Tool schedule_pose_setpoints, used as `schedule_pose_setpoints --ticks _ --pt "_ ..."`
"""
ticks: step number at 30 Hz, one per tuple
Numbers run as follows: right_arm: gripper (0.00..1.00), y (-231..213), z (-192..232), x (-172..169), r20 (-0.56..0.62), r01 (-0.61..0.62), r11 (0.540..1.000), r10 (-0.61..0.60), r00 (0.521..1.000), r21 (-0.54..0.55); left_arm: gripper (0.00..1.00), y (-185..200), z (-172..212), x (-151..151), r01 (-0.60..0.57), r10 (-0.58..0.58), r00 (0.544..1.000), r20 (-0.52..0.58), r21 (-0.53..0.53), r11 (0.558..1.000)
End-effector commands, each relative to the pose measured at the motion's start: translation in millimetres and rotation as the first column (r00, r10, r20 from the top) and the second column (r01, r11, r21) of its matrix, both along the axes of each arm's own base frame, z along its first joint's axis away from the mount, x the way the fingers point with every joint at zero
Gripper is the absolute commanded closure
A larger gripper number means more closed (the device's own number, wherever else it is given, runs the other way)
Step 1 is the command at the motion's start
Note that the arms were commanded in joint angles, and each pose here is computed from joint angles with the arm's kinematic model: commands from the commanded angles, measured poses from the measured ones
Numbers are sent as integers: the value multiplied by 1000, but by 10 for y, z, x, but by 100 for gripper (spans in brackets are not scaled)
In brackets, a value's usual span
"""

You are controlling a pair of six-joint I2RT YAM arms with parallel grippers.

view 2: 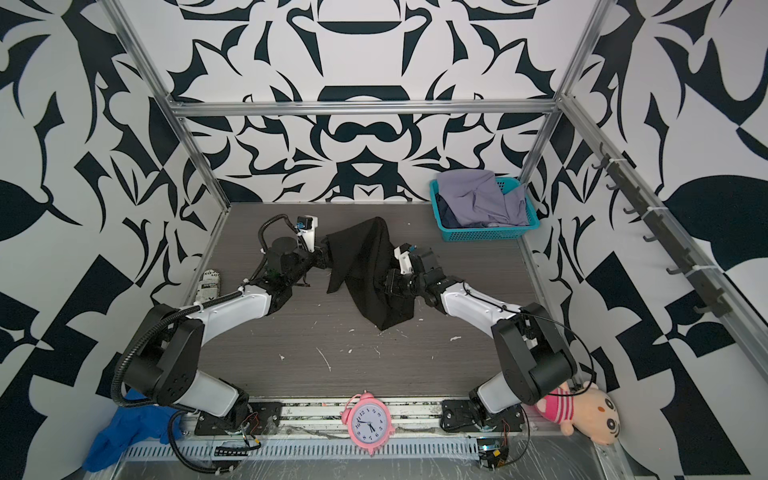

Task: Fold and stack the skirts
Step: 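Stretch the skirt between both grippers, pulling them apart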

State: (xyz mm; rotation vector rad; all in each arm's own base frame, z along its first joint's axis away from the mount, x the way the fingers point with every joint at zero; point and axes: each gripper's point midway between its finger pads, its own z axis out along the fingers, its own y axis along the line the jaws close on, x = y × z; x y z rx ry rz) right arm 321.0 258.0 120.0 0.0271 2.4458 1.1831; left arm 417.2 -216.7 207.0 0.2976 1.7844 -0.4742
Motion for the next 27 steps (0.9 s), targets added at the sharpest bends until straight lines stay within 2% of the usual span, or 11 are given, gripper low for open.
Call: schedule_pose_setpoints --ticks 1,6,7,8,9,11,13,20,26,27 --pt "59 150 243 163 59 11 992 -19 998 126 100 56 86 -20 -15 15 1000 20 -6 1000" --pt "59 101 189 350 68 100 990 -108 992 102 100 45 92 -43 -5 5 1000 18 -11 1000" --pt "67 87 201 385 68 115 989 -122 990 97 100 50 94 -50 -5 5 1000 19 -10 1000" --pt "85 82 211 402 72 120 989 -126 989 88 100 58 100 -54 -9 9 1000 19 -10 1000" --pt "93 74 212 414 73 129 988 -135 988 81 100 63 103 -57 -10 10 1000 19 -7 1000" --pt "94 14 220 450 78 168 984 -172 982 63 100 77 109 -78 -11 11 1000 22 -6 1000" --pt "100 -46 224 464 83 197 980 -200 976 36 100 96 123 -89 -18 19 999 31 -6 1000" --pt "100 -243 557 494 181 222 973 -209 961 -56 100 265 276 -149 -86 85 993 86 0 996" --pt "100 -628 988 527 267 274 960 -248 931 -64 100 462 552 -254 -149 142 977 159 31 988" --pt "100 -711 1091 529 293 286 955 -254 922 -72 100 520 698 -307 -161 153 970 190 29 986"
